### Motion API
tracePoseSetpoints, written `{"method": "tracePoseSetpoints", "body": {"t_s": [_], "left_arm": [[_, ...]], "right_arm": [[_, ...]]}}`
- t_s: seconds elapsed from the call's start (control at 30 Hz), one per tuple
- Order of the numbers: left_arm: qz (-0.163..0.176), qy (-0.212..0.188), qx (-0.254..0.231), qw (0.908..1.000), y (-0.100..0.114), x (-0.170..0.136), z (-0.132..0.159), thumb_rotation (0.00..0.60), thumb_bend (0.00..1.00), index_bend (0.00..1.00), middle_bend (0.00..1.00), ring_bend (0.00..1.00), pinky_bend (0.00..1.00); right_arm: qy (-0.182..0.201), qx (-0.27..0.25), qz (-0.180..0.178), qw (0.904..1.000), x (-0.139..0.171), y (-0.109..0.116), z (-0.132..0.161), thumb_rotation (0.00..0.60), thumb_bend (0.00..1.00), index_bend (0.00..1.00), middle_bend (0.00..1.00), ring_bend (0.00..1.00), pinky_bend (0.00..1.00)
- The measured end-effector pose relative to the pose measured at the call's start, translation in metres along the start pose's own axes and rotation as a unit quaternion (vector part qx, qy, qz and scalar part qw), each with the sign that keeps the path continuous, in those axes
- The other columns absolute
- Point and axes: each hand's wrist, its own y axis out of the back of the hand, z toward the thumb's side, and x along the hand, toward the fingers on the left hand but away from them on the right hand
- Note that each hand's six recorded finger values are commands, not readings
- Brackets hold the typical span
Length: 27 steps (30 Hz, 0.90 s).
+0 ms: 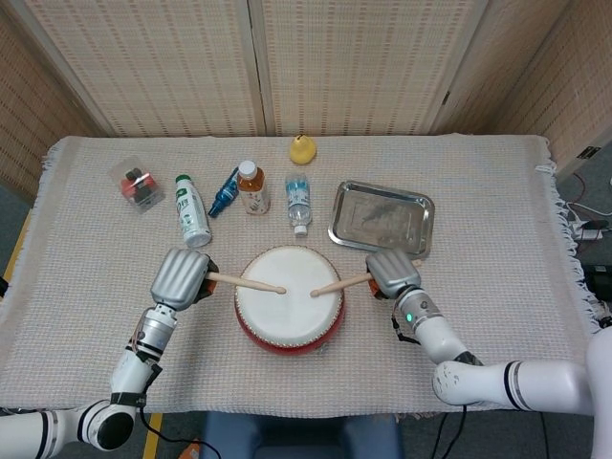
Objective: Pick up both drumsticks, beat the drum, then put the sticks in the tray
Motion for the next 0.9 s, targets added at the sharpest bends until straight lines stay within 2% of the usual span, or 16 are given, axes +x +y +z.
{"method": "tracePoseSetpoints", "body": {"t_s": [0.07, 0.23, 0.33, 0.4, 0.57, 0.73, 0.9], "left_arm": [[-0.014, -0.001, 0.019, 0.9997, -0.014, 0.001, 0.001, 0.6, 0.86, 1.0, 1.0, 1.0, 1.0], [-0.052, -0.002, 0.066, 0.9964, -0.052, 0.003, 0.004, 0.6, 0.86, 1.0, 1.0, 1.0, 1.0], [-0.048, 0.003, 0.065, 0.9967, -0.051, 0.004, 0.003, 0.6, 0.86, 1.0, 1.0, 1.0, 1.0], [-0.035, 0.004, 0.059, 0.9976, -0.042, 0.003, 0.003, 0.6, 0.86, 1.0, 1.0, 1.0, 1.0], [0.004, 0.003, 0.029, 0.9996, -0.007, -0.002, 0.001, 0.6, 0.86, 1.0, 1.0, 1.0, 1.0], [0.038, 0.007, 0.005, 0.9993, 0.024, -0.01, -0.009, 0.6, 0.86, 1.0, 1.0, 1.0, 1.0], [0.044, 0.01, -0.004, 0.999, 0.031, -0.012, -0.015, 0.6, 0.86, 1.0, 1.0, 1.0, 1.0]], "right_arm": [[0.007, -0.018, -0.012, 0.9997, 0.004, 0.01, 0.004, 0.6, 0.78, 1.0, 1.0, 1.0, 1.0], [0.045, -0.071, -0.061, 0.9946, 0.029, 0.051, 0.016, 0.6, 0.78, 1.0, 1.0, 1.0, 1.0], [0.056, -0.089, -0.087, 0.9906, 0.043, 0.072, 0.014, 0.6, 0.78, 1.0, 1.0, 1.0, 1.0], [0.056, -0.095, -0.091, 0.9897, 0.045, 0.076, 0.011, 0.6, 0.78, 1.0, 1.0, 1.0, 1.0], [0.045, -0.079, -0.062, 0.9939, 0.031, 0.055, 0.007, 0.6, 0.78, 1.0, 1.0, 1.0, 1.0], [0.022, -0.051, -0.021, 0.9983, 0.007, 0.021, 0.002, 0.6, 0.78, 1.0, 1.0, 1.0, 1.0], [-0.007, -0.008, 0.015, 0.9998, -0.009, -0.008, -0.004, 0.6, 0.78, 1.0, 1.0, 1.0, 1.0]]}}
